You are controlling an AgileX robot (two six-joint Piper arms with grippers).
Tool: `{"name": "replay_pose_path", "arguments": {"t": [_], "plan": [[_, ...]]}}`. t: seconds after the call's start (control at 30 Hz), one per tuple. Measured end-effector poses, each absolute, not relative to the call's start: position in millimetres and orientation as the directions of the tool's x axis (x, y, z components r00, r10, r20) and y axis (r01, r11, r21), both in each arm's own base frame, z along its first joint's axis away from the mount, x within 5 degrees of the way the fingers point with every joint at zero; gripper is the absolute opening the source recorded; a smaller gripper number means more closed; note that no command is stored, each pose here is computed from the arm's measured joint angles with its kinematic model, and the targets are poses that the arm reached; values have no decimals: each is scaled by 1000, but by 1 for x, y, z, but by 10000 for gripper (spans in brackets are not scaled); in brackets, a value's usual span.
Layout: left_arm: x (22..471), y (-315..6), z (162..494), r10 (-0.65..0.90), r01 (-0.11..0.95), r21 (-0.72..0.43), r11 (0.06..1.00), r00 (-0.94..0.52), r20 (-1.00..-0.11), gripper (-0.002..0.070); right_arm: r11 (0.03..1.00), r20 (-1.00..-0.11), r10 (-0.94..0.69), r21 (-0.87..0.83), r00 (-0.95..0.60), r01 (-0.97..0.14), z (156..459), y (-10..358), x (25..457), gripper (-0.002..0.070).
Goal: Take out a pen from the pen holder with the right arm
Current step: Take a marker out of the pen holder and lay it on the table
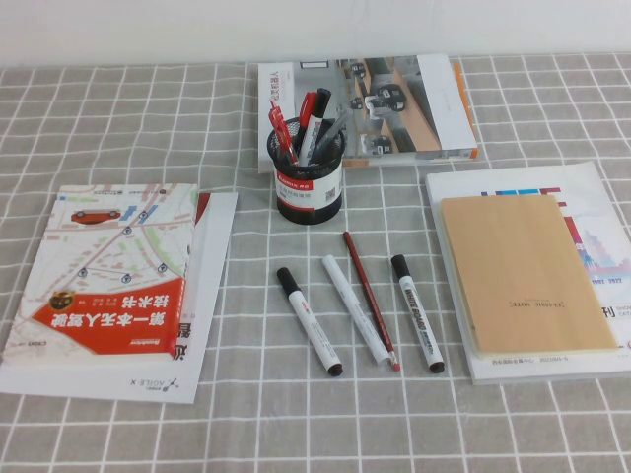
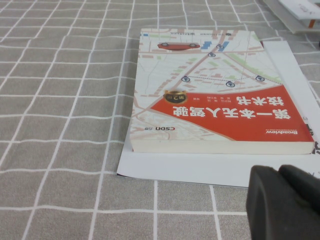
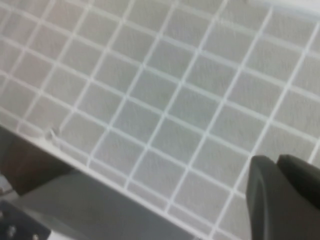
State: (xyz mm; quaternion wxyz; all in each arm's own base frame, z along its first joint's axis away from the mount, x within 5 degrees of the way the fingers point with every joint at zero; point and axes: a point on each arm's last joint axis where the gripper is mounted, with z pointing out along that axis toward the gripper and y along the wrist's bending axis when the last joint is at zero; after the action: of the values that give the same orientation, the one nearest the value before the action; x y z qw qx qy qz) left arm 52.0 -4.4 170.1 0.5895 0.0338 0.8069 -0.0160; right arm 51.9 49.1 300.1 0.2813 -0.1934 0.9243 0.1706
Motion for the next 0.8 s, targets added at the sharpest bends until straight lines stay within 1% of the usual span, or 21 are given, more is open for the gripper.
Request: {"name": "replay_pose_path", "arguments": {"t": [0.17,0.27,0.37,0.47,0.57,0.67,0.8], "plan": [[52,-4,170,36,73,14,997,-303,-952,-3,868,-572,-284,187,-770,-459,292,44,47,-12],[52,-4,170,36,73,14,997,-303,-952,-3,860,-606,-305,156,-734,-486,285,46,52,-12],[52,-4,170,36,73,14,997,-303,-952,-3,850,-687,-293,131,-665,-510,278,51,61,-12],[52,-4,170,36,73,14,997,-303,-952,-3,848,-777,-285,67,-561,-525,267,53,72,-12],[52,-4,170,36,73,14,997,-303,-952,-3,877,-838,-231,40,-494,-478,247,51,82,-12],[52,-4,170,36,73,14,997,-303,-952,-3,925,-888,-131,50,-440,-377,224,40,88,-12],[52,-4,170,36,73,14,997,-303,-952,-3,964,-955,-16,64,-297,-257,197,24,83,-12]]}}
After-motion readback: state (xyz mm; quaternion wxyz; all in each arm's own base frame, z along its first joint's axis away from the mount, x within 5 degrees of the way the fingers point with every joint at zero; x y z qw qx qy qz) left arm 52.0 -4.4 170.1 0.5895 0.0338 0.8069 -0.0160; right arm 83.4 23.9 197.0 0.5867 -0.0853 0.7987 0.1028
